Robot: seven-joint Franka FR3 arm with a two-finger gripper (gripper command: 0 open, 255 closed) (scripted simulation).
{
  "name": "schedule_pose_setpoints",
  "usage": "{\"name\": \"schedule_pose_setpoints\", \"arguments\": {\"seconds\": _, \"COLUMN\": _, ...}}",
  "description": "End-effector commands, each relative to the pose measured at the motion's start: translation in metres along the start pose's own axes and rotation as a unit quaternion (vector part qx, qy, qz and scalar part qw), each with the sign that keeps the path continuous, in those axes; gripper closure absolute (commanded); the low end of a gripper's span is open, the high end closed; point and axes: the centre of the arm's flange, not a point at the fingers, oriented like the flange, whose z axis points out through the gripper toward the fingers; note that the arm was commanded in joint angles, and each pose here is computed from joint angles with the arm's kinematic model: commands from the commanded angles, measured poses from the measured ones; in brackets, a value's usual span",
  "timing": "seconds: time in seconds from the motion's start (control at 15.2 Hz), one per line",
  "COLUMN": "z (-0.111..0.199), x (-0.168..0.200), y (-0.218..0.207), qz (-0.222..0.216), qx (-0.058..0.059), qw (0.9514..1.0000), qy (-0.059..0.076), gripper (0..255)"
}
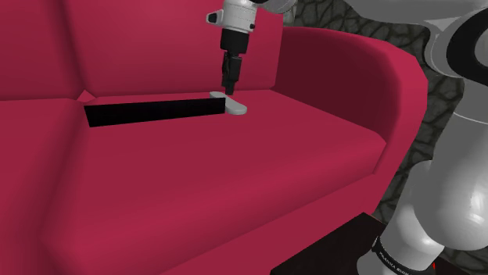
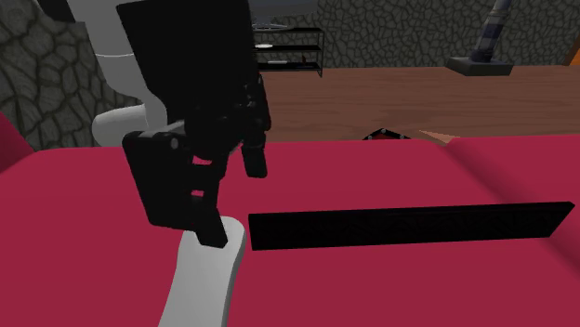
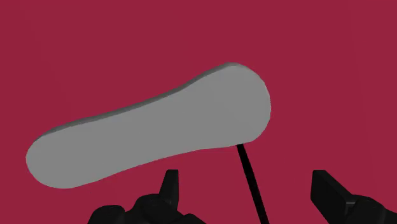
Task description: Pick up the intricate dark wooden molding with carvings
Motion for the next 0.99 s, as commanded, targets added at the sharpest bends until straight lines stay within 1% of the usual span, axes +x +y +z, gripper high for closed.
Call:
{"name": "schedule_pose_setpoints", "arguments": {"seconds": 0.0, "z": -0.003, "x": 0.025, "y": -0.003, "qz": -0.036, "qx": 0.008, "qw": 0.9993, "qy": 0.005, "gripper": 0}}
{"name": "schedule_pose_setpoints", "arguments": {"seconds": 0.2, "z": -0.008, "x": 0.061, "y": -0.011, "qz": -0.087, "qx": 0.020, "qw": 0.9959, "qy": 0.012, "gripper": 0}}
{"name": "schedule_pose_setpoints", "arguments": {"seconds": 0.33, "z": -0.012, "x": 0.084, "y": -0.019, "qz": -0.122, "qx": 0.028, "qw": 0.9920, "qy": 0.017, "gripper": 0}}
{"name": "schedule_pose_setpoints", "arguments": {"seconds": 0.46, "z": -0.016, "x": 0.105, "y": -0.028, "qz": -0.155, "qx": 0.035, "qw": 0.9871, "qy": 0.021, "gripper": 0}}
{"name": "schedule_pose_setpoints", "arguments": {"seconds": 0.92, "z": 0.021, "x": 0.101, "y": -0.028, "qz": -0.155, "qx": 0.035, "qw": 0.9871, "qy": 0.021, "gripper": 0}}
